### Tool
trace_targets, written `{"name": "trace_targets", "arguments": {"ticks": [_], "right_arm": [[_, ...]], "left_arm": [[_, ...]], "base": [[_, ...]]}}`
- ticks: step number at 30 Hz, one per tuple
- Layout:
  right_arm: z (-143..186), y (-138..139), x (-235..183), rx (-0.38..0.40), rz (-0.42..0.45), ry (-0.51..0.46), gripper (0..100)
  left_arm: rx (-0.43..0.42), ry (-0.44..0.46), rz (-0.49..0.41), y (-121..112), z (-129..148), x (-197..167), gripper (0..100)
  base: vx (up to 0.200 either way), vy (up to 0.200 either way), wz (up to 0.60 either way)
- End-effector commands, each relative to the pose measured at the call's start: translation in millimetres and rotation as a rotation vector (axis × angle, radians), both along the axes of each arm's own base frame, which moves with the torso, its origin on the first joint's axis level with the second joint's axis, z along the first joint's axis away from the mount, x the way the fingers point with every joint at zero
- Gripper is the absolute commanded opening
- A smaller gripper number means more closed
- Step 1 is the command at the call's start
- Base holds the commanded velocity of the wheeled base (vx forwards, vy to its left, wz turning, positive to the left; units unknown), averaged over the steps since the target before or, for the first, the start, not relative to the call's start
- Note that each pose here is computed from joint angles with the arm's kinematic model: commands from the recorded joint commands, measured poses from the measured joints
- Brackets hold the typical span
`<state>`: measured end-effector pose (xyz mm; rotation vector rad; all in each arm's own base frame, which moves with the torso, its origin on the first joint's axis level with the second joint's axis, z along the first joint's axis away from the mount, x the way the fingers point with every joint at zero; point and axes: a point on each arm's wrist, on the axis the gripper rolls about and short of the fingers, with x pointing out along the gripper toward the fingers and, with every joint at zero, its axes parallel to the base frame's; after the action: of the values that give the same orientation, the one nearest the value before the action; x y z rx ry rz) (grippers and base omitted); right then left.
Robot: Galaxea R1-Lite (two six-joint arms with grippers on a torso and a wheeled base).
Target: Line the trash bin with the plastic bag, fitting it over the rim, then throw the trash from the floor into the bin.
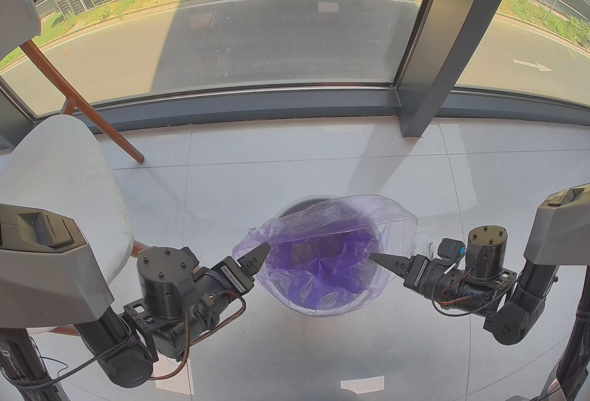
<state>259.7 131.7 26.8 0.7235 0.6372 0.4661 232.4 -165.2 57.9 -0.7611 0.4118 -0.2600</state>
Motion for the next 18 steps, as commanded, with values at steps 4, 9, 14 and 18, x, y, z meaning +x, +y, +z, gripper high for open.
{"name": "trace_targets", "arguments": {"ticks": [4, 9, 14, 18], "right_arm": [[10, 19, -6, 0.089, -0.031, 0.025, 100], [9, 18, -4, 0.094, -0.039, 0.029, 100], [9, 21, -5, 0.135, -0.054, 0.079, 100], [12, 23, -4, 0.17, -0.079, 0.114, 100]], "left_arm": [[-0.239, 0.154, 0.042, -38, 27, 27, 100], [-0.227, 0.159, -0.064, -42, 28, 27, 100], [-0.259, 0.179, -0.151, -46, 33, 28, 100], [-0.268, 0.211, -0.18, -50, 29, 24, 100]], "base": [[0.0, 0.0, 0.0], [0.0, 0.0, 0.0], [0.2, 0.0, 0.0], [0.2, 0.0, 0.0]]}}
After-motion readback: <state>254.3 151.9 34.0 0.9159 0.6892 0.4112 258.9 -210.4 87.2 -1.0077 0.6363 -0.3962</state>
